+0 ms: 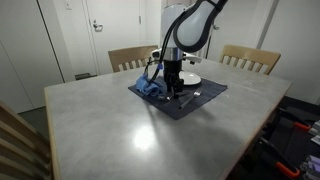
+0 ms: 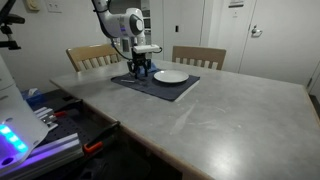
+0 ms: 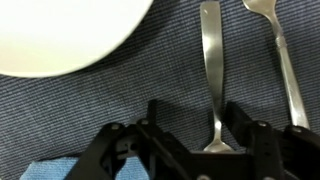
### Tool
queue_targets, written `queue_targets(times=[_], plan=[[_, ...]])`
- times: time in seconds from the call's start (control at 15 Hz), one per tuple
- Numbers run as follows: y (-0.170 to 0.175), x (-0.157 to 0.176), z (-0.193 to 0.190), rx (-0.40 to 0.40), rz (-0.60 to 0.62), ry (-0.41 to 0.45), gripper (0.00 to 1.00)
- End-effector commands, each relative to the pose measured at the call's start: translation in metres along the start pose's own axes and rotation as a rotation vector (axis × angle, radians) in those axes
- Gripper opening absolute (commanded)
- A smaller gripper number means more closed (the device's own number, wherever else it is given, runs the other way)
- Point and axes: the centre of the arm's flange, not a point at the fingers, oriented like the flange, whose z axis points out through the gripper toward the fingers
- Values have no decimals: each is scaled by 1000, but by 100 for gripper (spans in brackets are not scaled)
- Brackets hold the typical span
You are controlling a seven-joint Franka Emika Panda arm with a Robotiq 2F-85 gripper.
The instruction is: Pick up the spoon and put it on the plate
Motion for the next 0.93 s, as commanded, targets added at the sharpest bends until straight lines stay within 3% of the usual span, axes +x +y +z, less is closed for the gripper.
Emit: queue_targets(times=[0.0, 0.13, 0.47, 0.6, 0.87], plan=[[5, -2, 8, 0, -20, 11, 63], [7, -1, 6, -4, -18, 13, 39], [8, -2, 3, -13, -14, 14, 4], [8, -2, 2, -13, -14, 14, 0], [5, -5, -4, -9, -10, 7, 2]])
